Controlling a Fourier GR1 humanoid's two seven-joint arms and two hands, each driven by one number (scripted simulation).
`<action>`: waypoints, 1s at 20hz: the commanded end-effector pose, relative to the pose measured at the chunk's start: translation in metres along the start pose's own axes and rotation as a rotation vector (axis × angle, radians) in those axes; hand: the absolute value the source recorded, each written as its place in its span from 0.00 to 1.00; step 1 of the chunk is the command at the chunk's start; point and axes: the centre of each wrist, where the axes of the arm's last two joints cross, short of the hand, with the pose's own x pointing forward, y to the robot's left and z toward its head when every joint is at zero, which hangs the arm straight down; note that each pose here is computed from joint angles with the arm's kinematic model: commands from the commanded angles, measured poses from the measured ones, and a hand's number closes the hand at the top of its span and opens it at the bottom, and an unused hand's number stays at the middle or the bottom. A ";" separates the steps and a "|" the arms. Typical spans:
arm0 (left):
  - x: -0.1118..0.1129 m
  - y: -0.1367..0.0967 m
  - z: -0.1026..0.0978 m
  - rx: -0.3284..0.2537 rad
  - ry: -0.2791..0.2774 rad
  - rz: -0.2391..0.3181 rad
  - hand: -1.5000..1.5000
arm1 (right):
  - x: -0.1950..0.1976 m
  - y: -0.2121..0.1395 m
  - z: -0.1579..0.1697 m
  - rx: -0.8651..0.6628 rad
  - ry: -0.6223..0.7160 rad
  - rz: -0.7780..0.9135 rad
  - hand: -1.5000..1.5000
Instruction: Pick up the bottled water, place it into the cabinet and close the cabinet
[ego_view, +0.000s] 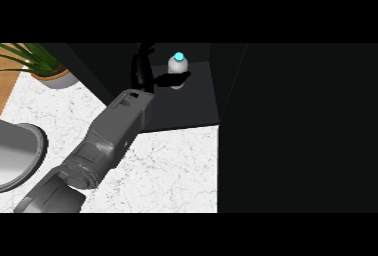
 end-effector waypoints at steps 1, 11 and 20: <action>0.006 -0.008 0.003 -0.023 -0.007 0.044 0.00 | 0.009 -0.001 -0.004 0.000 -0.031 -0.030 0.00; 0.029 -0.010 -0.006 -0.157 -0.174 0.358 0.00 | 0.014 0.005 -0.002 0.023 -0.019 -0.052 0.00; 0.032 -0.027 0.011 -0.223 -0.158 0.408 0.00 | 0.025 0.011 -0.003 0.012 -0.005 -0.063 0.00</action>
